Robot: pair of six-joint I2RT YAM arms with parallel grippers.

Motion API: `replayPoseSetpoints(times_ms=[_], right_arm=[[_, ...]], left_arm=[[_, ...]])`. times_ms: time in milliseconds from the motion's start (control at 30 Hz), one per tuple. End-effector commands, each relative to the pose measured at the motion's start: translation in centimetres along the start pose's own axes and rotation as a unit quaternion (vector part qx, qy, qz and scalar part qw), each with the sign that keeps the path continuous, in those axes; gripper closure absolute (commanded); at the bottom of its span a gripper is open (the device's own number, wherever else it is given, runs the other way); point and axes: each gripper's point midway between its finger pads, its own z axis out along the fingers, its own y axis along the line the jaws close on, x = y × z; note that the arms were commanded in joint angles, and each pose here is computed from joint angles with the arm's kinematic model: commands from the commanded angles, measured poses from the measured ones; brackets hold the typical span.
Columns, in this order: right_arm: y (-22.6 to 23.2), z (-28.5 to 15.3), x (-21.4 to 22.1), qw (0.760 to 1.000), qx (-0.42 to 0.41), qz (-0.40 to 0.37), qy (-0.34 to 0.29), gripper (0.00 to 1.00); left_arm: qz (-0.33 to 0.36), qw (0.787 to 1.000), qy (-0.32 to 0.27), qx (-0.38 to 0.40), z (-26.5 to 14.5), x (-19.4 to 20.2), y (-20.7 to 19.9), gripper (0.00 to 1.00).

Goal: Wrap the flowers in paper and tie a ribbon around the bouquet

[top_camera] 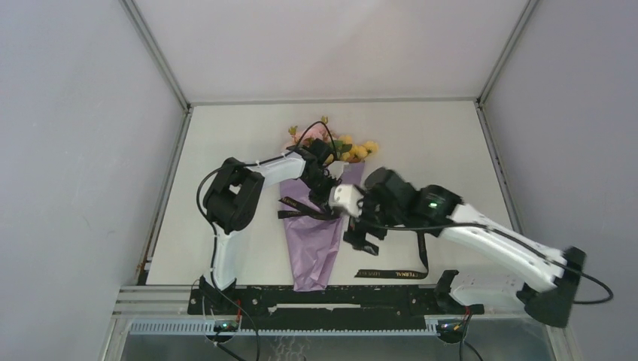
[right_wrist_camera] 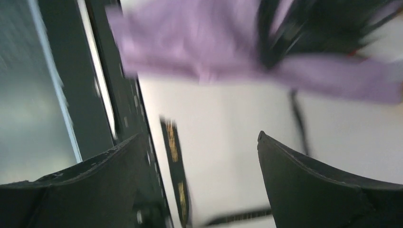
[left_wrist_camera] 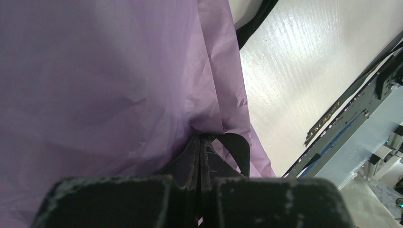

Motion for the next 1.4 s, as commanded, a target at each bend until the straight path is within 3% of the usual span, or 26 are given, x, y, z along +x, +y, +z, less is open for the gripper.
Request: replayPoseSetpoints(times_ms=[0,267,400,500,867,1000,1133,1200,1367], right_arm=[[1.8,-0.1,15.7,0.929,-0.116,-0.099,0.337,0.07],[0.5,0.3,22.4,0.893,-0.126,-0.123,0.414,0.08],[-1.6,2.5,23.4,0.894,-0.057,-0.063,0.44,0.09],[-1.3,2.9,26.0,0.876,-0.077,-0.031,0.474,0.1],[1.9,2.6,27.6,0.858,-0.121,-0.017,0.499,0.1],[2.3,2.4,28.0,0.841,-0.096,-0.062,0.528,0.12],[1.5,2.7,28.0,0.841,-0.059,-0.083,0.532,0.16],[1.3,3.1,27.8,0.845,-0.051,-0.089,0.524,0.25],[1.8,3.7,26.8,0.855,-0.062,-0.096,0.506,0.82]], left_arm=[[0.034,0.998,-0.049,-0.009,-2.0,-2.2,-0.8,1.0],[0.042,0.997,-0.054,-0.032,-2.3,-2.2,0.0,1.0],[0.043,0.997,-0.057,-0.039,-2.6,-2.1,0.1,1.0],[0.056,0.996,-0.057,-0.041,-2.8,-2.2,0.0,1.0],[0.061,0.996,-0.054,-0.043,-2.9,-2.2,0.1,1.0],[0.063,0.995,-0.055,-0.046,-3.0,-2.2,0.1,1.0],[0.062,0.996,-0.055,-0.045,-3.1,-2.2,0.1,1.0],[0.062,0.996,-0.055,-0.044,-3.1,-2.2,0.0,1.0],[0.063,0.996,-0.054,-0.045,-3.1,-2.2,0.1,1.0]])
